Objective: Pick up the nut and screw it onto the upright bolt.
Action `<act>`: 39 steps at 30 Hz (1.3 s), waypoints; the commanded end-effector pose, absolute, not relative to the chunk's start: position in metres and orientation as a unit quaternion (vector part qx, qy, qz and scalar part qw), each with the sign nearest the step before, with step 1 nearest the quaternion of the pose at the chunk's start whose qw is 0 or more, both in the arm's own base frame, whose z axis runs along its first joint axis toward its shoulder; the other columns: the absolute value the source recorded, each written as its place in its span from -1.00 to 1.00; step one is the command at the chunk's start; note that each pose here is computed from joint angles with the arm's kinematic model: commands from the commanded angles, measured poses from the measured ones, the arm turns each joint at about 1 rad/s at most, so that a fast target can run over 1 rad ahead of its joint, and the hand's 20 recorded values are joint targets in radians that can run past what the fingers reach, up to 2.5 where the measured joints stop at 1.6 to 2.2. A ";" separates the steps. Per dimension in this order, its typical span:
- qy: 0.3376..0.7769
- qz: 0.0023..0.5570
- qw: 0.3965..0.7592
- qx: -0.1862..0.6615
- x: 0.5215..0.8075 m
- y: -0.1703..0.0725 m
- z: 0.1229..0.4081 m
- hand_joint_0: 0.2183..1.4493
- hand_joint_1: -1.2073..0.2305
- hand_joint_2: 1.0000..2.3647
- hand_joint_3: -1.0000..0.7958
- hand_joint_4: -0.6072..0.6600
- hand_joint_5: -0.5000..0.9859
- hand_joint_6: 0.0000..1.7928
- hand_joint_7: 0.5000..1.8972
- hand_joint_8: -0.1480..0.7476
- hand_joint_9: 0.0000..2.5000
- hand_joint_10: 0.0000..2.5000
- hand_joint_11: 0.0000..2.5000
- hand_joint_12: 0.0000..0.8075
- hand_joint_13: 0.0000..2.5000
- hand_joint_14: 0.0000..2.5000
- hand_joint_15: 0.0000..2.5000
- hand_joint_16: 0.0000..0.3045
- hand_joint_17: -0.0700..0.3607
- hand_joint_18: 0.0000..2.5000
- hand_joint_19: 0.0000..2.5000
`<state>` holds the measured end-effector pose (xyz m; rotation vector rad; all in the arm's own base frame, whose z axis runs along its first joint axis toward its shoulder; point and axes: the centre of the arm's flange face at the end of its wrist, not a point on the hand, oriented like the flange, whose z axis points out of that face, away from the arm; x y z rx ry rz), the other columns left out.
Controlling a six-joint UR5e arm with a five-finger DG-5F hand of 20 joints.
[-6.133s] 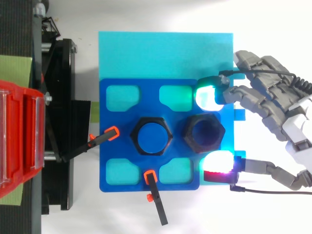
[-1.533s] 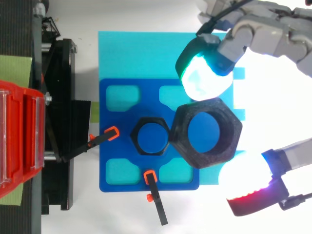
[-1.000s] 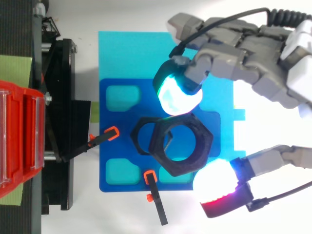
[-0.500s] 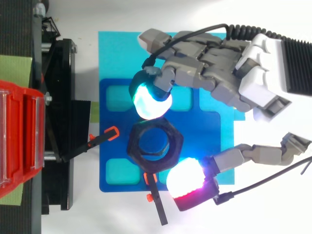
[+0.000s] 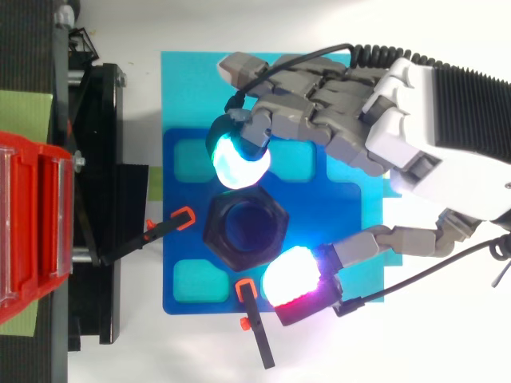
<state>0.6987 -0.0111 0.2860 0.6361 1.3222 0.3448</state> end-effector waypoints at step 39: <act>0.608 0.154 0.724 0.287 0.697 -0.010 0.284 -0.53 -0.36 -1.00 -0.44 0.30 -0.60 -0.44 0.07 -0.05 -0.77 -1.00 -1.00 -0.13 -0.66 -1.00 -1.00 -0.66 -0.14 -0.68 -0.94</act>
